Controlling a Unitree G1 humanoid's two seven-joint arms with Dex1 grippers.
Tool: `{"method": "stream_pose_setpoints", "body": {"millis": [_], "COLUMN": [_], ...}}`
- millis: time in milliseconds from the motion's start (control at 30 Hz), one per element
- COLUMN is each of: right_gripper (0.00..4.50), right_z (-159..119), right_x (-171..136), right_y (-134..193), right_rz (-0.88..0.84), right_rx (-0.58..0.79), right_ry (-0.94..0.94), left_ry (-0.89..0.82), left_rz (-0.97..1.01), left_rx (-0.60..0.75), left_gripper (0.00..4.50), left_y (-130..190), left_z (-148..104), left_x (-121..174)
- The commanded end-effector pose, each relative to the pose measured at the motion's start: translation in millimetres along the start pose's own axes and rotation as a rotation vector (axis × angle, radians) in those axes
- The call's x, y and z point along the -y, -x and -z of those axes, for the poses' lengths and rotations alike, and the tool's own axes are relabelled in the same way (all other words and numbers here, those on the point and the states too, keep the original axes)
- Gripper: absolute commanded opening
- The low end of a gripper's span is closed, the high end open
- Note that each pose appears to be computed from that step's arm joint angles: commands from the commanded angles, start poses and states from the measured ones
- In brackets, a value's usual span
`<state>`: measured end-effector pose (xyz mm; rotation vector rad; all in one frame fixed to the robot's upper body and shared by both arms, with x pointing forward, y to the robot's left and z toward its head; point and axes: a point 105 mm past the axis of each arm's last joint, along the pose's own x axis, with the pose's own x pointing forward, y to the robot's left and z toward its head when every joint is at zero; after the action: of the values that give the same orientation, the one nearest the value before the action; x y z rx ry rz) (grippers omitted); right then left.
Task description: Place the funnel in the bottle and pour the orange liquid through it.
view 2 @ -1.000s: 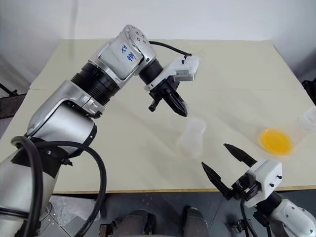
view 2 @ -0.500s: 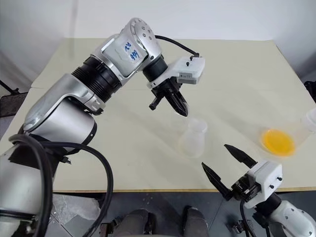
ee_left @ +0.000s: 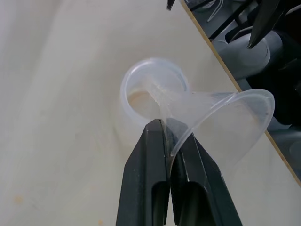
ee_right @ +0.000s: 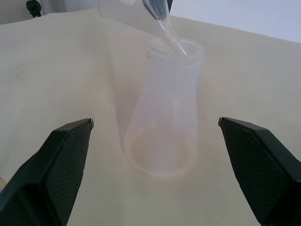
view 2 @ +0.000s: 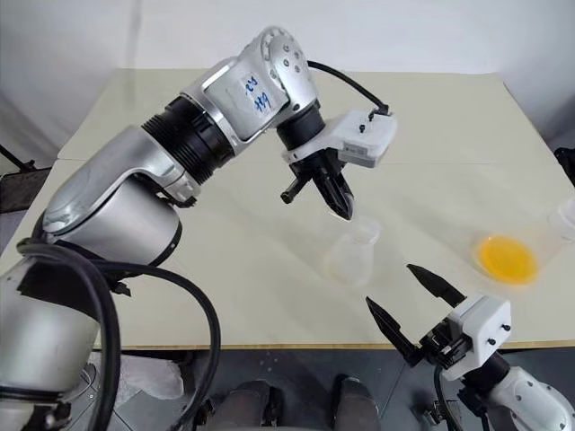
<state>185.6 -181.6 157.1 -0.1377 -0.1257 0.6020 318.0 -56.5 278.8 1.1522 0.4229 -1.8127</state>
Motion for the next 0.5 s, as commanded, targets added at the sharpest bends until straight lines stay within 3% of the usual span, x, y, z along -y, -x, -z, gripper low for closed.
{"method": "stream_pose_setpoints", "body": {"millis": [33, 500], "right_gripper": [4.50, 4.50], "right_z": [-9.7, -7.6], "right_x": [-5.0, -9.4], "right_y": [0.4, 2.0], "right_rz": [-0.003, 0.011], "right_rx": [0.037, 0.037], "right_ry": [0.028, 0.028], "left_ry": [-0.060, -0.110], "left_rz": [0.102, 0.102], "left_rx": [-0.015, -0.091], "left_gripper": [0.04, 0.04], "left_y": [5.5, -0.5], "left_z": [-14.5, -12.8], "left_x": [10.6, 6.4]}}
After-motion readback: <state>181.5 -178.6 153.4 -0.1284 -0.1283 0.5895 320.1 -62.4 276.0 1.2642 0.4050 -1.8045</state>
